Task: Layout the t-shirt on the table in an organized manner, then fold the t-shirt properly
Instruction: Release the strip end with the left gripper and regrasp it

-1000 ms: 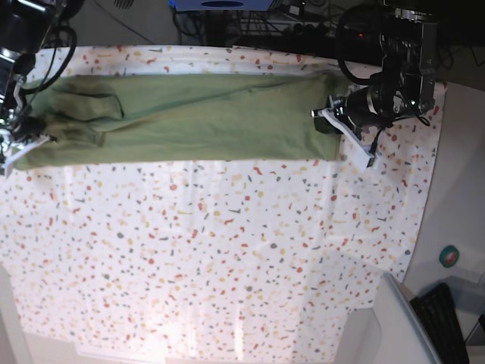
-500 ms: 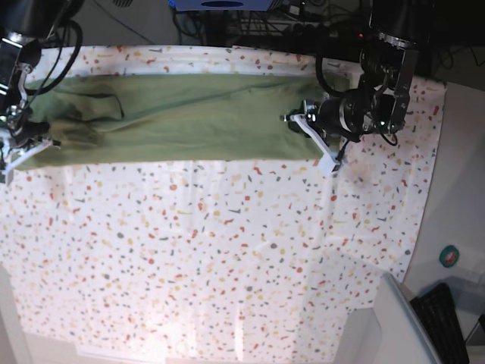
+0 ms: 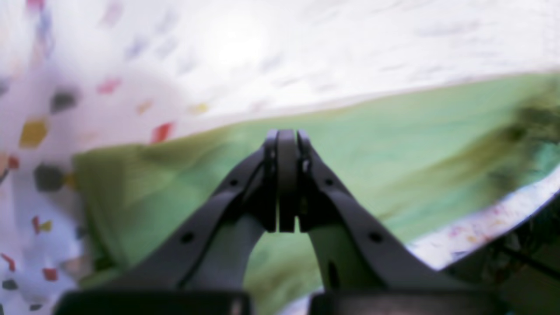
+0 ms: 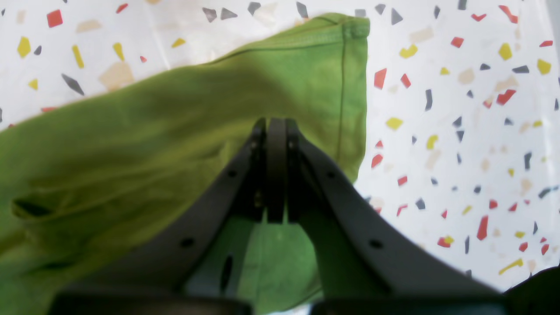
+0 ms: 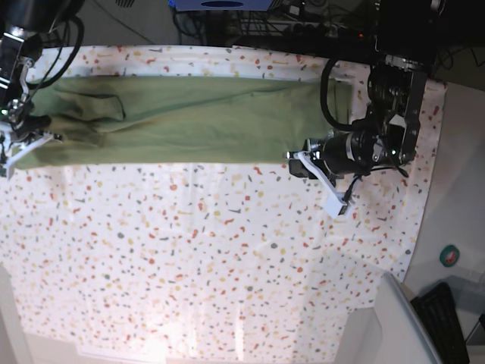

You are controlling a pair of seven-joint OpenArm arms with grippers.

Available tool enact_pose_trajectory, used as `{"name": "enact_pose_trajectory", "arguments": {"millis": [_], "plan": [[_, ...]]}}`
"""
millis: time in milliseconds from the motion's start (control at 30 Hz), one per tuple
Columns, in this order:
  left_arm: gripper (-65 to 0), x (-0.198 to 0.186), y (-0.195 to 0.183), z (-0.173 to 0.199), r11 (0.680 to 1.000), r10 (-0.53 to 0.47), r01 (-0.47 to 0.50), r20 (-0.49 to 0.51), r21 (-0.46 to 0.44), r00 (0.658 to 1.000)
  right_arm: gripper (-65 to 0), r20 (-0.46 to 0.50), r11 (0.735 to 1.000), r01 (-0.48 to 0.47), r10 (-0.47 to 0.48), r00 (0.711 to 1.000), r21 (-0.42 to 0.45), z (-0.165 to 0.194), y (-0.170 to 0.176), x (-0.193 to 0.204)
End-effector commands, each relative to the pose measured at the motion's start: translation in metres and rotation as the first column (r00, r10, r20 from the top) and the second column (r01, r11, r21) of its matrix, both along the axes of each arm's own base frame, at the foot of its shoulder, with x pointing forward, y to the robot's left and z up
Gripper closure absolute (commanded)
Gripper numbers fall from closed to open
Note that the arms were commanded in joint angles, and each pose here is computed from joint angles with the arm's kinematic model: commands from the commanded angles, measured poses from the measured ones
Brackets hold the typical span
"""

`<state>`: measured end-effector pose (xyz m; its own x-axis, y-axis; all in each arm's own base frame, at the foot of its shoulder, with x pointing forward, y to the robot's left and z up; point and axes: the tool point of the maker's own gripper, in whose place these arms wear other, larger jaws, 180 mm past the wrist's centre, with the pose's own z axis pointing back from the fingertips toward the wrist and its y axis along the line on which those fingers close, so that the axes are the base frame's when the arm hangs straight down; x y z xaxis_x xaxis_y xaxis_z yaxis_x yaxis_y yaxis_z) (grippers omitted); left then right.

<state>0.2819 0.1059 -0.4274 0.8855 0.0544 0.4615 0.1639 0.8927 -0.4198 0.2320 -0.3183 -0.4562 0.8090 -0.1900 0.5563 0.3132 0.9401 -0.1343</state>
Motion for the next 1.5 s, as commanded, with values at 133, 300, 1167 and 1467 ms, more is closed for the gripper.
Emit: {"name": "enact_pose_trajectory", "arguments": {"millis": [133,300,1167,1467], "plan": [[0.0,-0.027,0.041,0.023,0.996,0.088,-0.088,0.086,0.003,0.992,0.0,0.084,0.997,-0.026,0.033,0.996,-0.077,0.034,-0.01,0.01],[0.0,-0.047,0.075,0.036,0.998,-0.038,0.028,0.198,0.052,0.98,0.0,0.091,0.997,-0.028,0.035,0.995,-0.075,0.036,-0.007,0.011],[-44.8,-0.07,0.094,-0.049,0.966,0.226,-0.231,-0.054,-0.118,0.973,0.0,0.083,0.996,-0.068,0.073,0.994,-0.059,0.03,0.009,0.016],[-43.1,-0.082,0.05,-0.063,0.985,0.078,-0.094,-0.115,-0.141,0.99,0.0,0.083,0.996,-0.068,0.073,0.994,-0.059,0.03,0.009,0.016]]}}
